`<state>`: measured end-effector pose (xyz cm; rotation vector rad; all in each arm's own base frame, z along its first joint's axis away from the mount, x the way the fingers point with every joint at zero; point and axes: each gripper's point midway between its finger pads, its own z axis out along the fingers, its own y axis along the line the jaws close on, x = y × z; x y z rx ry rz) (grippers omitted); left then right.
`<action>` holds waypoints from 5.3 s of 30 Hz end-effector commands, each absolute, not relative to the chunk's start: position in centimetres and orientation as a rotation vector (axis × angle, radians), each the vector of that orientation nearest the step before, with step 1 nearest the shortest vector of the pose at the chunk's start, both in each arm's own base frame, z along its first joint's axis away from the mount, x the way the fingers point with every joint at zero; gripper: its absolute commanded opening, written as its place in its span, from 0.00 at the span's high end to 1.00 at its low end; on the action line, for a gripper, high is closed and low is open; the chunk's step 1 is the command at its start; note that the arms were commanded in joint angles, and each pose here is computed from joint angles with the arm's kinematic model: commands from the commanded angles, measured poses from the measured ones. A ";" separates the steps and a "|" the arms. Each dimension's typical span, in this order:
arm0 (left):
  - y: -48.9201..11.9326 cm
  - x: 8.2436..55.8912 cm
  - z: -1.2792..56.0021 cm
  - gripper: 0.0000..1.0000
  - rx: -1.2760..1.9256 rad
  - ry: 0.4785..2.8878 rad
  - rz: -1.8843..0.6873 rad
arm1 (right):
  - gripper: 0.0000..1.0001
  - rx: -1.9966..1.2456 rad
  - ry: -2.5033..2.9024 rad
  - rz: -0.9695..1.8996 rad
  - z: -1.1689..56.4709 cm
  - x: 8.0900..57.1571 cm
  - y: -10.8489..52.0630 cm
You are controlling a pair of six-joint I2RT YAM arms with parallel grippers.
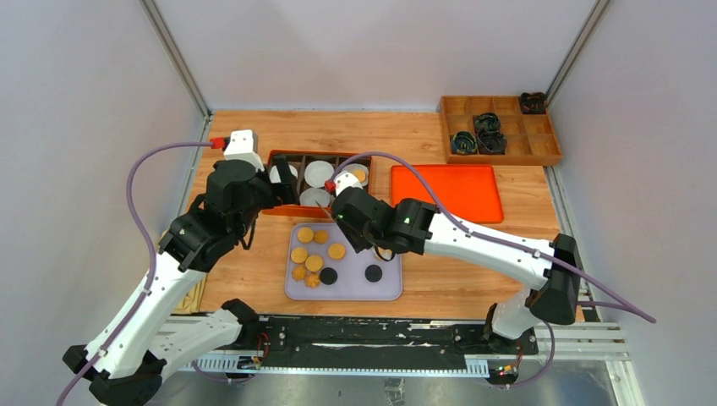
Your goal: Pack the cookies
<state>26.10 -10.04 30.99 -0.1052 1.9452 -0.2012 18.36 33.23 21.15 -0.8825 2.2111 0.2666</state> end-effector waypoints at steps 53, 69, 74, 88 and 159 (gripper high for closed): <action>-10.3 24.7 29.4 0.00 -0.119 1.987 -0.270 | 0.56 -0.969 2.569 0.435 12.1 8.0 27.9; -9.7 24.5 29.4 0.00 -0.118 1.972 -0.250 | 0.55 -1.025 2.514 0.401 11.9 9.6 31.3; -9.7 24.5 29.2 0.00 -0.115 1.976 -0.247 | 0.55 -1.048 2.521 0.385 11.4 9.8 32.3; -9.9 24.5 29.1 0.00 -0.103 1.978 -0.252 | 0.51 -1.046 2.519 0.333 10.7 10.8 33.4; -7.7 25.3 34.1 0.00 -0.140 1.862 -0.142 | 0.75 -0.732 2.297 0.303 18.4 36.6 38.6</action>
